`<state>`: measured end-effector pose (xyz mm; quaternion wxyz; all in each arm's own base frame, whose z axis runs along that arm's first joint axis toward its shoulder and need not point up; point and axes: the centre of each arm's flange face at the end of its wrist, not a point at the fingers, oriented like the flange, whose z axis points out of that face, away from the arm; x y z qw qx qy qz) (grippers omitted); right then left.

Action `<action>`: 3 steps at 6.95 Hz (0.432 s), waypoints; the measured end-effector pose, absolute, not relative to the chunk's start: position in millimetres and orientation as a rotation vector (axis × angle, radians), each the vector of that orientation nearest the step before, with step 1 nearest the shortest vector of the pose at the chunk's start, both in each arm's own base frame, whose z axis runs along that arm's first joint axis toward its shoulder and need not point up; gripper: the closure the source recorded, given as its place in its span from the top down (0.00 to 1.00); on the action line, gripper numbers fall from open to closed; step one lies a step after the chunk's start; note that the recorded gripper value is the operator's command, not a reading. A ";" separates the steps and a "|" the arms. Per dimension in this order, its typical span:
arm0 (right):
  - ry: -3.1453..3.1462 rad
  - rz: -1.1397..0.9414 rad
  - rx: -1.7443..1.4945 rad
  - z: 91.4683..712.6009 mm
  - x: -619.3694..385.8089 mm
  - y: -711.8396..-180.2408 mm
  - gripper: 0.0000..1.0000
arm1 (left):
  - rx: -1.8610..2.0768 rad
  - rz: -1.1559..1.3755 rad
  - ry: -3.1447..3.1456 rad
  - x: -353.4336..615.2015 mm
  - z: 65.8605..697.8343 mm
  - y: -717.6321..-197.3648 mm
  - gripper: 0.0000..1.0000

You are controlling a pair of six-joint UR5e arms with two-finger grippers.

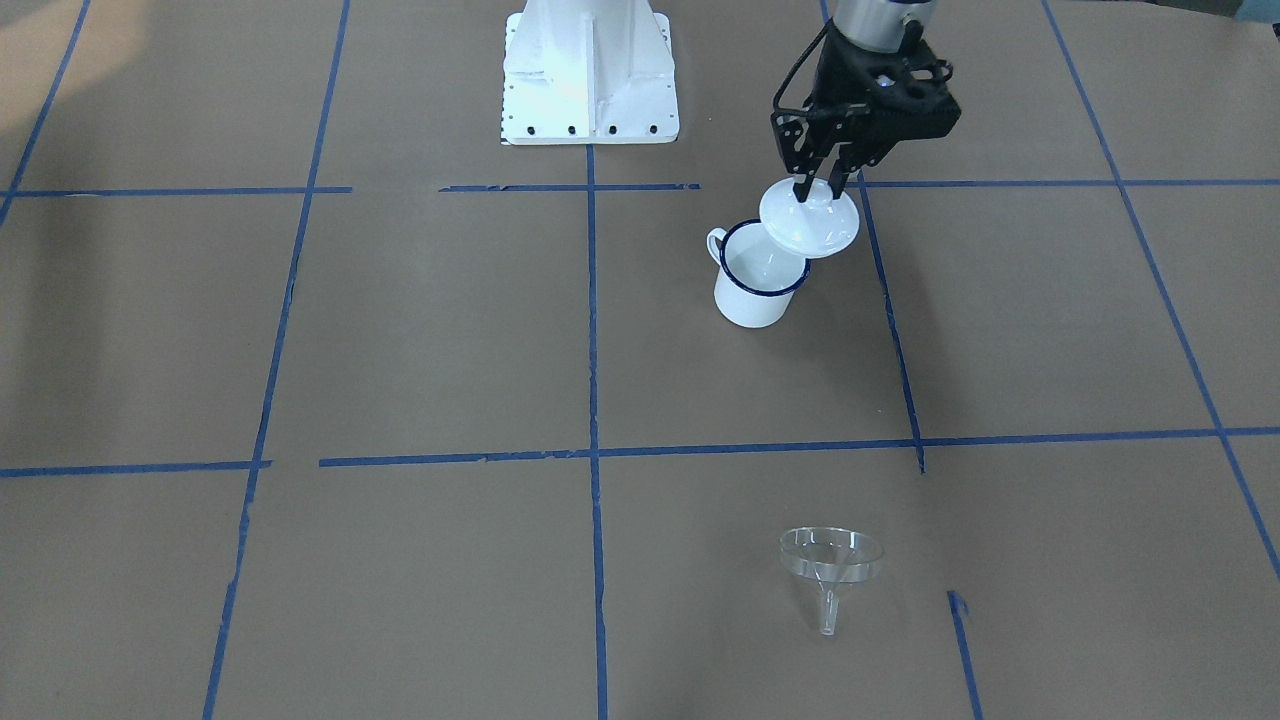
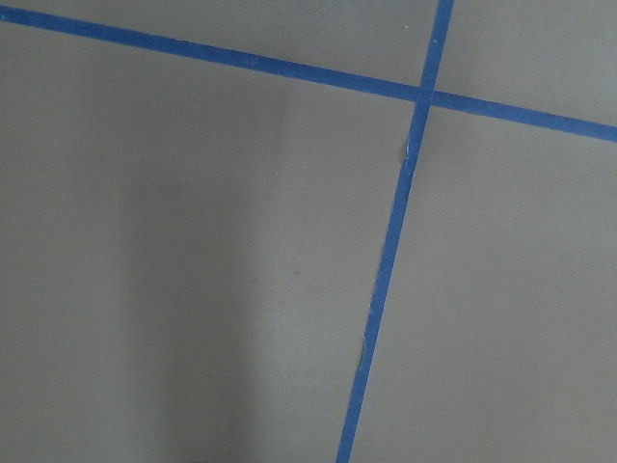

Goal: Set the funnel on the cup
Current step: 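Lift the lid with the left gripper and set it beside the mug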

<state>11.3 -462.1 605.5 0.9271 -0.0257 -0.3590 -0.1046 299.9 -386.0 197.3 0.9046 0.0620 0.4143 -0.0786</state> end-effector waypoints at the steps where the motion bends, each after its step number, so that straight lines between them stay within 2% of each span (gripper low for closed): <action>1: -0.736 -0.215 -0.052 605.3 11.3 -462.2 1.00 | 0.154 -0.098 0.843 262.9 213.9 -381.9 0.00; 3: -0.736 -0.214 -0.053 605.5 11.3 -462.2 1.00 | 0.162 -0.027 0.827 233.1 265.8 -367.5 0.00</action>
